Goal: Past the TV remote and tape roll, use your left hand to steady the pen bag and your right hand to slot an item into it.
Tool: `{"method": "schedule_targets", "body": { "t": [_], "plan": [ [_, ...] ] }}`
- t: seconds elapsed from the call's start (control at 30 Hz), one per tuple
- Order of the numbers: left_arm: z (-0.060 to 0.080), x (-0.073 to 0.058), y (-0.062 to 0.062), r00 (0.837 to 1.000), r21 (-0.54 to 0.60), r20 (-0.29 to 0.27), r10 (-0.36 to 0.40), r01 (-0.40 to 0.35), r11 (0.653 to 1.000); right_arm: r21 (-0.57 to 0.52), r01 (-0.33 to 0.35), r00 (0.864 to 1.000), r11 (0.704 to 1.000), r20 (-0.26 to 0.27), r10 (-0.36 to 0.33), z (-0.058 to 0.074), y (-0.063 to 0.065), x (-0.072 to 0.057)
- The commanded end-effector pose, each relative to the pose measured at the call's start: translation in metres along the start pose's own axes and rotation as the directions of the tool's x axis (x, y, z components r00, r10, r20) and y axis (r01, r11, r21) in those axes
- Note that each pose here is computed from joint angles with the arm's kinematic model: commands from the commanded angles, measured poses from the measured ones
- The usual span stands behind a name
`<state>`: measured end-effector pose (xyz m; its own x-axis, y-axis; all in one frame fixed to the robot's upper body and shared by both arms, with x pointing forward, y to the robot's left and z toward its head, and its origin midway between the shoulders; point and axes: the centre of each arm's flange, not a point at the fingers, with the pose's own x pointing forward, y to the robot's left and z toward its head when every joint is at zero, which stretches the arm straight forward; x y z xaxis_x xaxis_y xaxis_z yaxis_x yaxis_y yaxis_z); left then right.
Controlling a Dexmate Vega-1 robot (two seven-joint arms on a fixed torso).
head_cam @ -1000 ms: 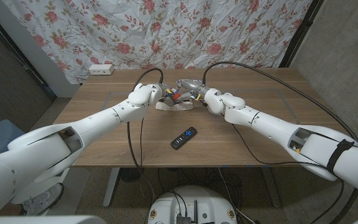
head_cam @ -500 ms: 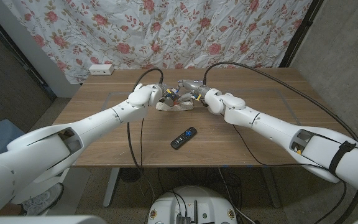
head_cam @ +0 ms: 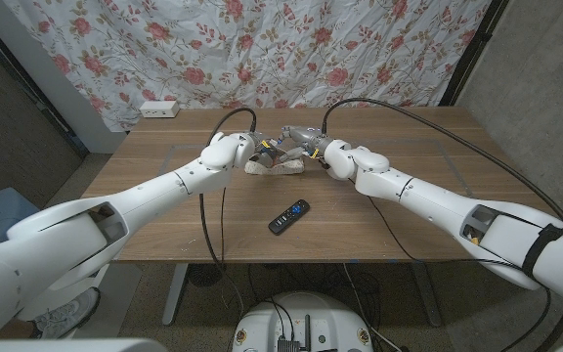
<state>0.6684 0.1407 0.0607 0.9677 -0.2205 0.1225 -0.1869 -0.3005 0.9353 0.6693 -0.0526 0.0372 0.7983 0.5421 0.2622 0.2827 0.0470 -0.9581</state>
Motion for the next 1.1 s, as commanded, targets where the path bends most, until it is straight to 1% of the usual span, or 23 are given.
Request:
{"method": "schedule_targets", "body": {
  "t": [0.03, 0.17, 0.23, 0.57, 0.63, 0.97, 1.1],
  "plan": [
    [-0.002, -0.004, 0.004, 1.0, 0.007, -0.006, 0.022, -0.022, 1.0, 0.009, -0.045, 0.999, 0.999, 0.011, 0.045, -0.005, -0.005, -0.003],
    [-0.003, -0.006, 0.005, 0.999, 0.011, -0.009, 0.036, -0.036, 0.999, 0.014, -0.058, 0.998, 0.998, 0.008, 0.058, -0.007, -0.007, -0.004],
    [-0.004, -0.008, 0.006, 0.999, 0.013, -0.01, 0.054, -0.054, 0.998, 0.004, -0.075, 0.997, 0.997, 0.007, 0.075, -0.007, -0.008, -0.005],
    [-0.006, -0.015, 0.01, 0.996, 0.007, -0.018, 0.088, -0.088, 0.996, 0.008, -0.059, 0.998, 0.998, -0.007, 0.059, -0.01, -0.012, -0.01],
    [-0.006, -0.017, 0.01, 0.995, 0.004, -0.021, 0.097, -0.097, 0.995, 0.009, -0.046, 0.999, 0.999, -0.016, 0.046, -0.011, -0.012, -0.011],
    [-0.007, -0.023, 0.011, 0.993, -0.006, -0.019, 0.114, -0.114, 0.993, 0.005, -0.045, 0.998, 0.999, -0.034, 0.045, -0.016, -0.015, -0.016],
    [-0.009, -0.026, 0.013, 0.993, -0.013, -0.027, 0.118, -0.118, 0.993, 0.001, -0.044, 0.998, 0.999, -0.04, 0.044, -0.018, -0.016, -0.018]
  ]
}}
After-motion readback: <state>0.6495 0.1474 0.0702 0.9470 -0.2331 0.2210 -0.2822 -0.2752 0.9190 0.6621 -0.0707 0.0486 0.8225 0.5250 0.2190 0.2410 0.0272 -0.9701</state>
